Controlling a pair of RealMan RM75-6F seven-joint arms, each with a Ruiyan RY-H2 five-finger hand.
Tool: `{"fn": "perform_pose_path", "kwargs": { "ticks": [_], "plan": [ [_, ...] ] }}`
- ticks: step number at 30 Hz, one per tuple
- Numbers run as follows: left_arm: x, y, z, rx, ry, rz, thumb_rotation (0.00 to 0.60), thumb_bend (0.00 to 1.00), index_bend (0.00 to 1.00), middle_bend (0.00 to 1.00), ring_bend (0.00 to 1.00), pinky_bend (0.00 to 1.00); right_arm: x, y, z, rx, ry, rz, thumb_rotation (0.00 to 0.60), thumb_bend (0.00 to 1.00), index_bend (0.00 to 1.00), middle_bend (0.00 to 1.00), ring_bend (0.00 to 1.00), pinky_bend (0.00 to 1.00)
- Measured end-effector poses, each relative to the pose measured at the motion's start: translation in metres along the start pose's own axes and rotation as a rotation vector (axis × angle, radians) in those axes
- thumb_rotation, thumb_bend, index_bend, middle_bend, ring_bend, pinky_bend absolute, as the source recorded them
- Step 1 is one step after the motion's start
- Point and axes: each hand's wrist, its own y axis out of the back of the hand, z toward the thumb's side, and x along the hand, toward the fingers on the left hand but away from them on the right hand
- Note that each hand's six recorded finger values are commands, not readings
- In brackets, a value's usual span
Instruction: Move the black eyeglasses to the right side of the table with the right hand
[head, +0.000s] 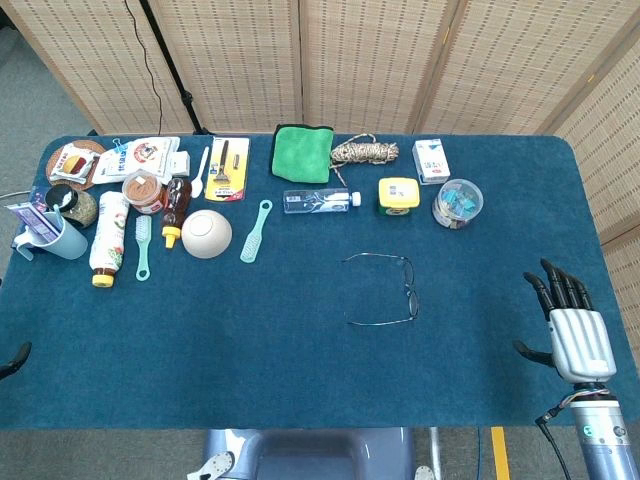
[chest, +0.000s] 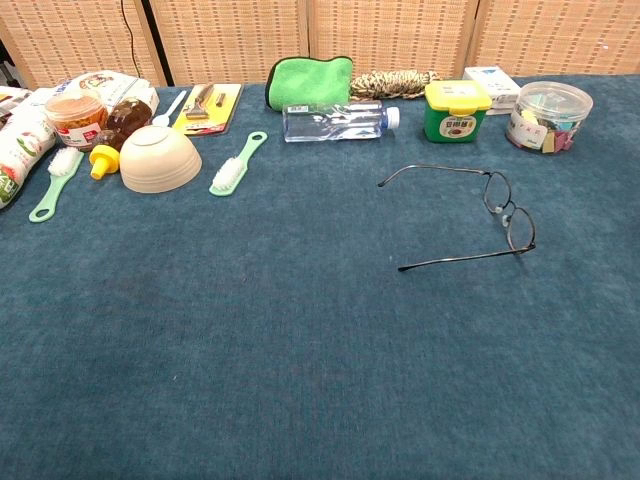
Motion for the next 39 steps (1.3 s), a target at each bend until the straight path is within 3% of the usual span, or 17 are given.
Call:
{"fn": "perform_pose_path", "kwargs": {
  "ticks": [27, 39],
  "plan": [
    [0.002, 0.005, 0.003, -0.003, -0.006, 0.017, 0.569, 0.24, 0.06, 0.0, 0.0, 0.0, 0.0, -0.002, 0.004, -0.002, 0.02, 0.011, 0.6, 0.02, 0.13, 0.01, 0.02, 0.08],
    [0.006, 0.009, 0.009, 0.006, -0.014, 0.022, 0.57, 0.24, 0.06, 0.0, 0.0, 0.0, -0.014, -0.014, 0.02, -0.031, 0.077, 0.047, 0.6, 0.02, 0.12, 0.01, 0.02, 0.08]
  ]
}}
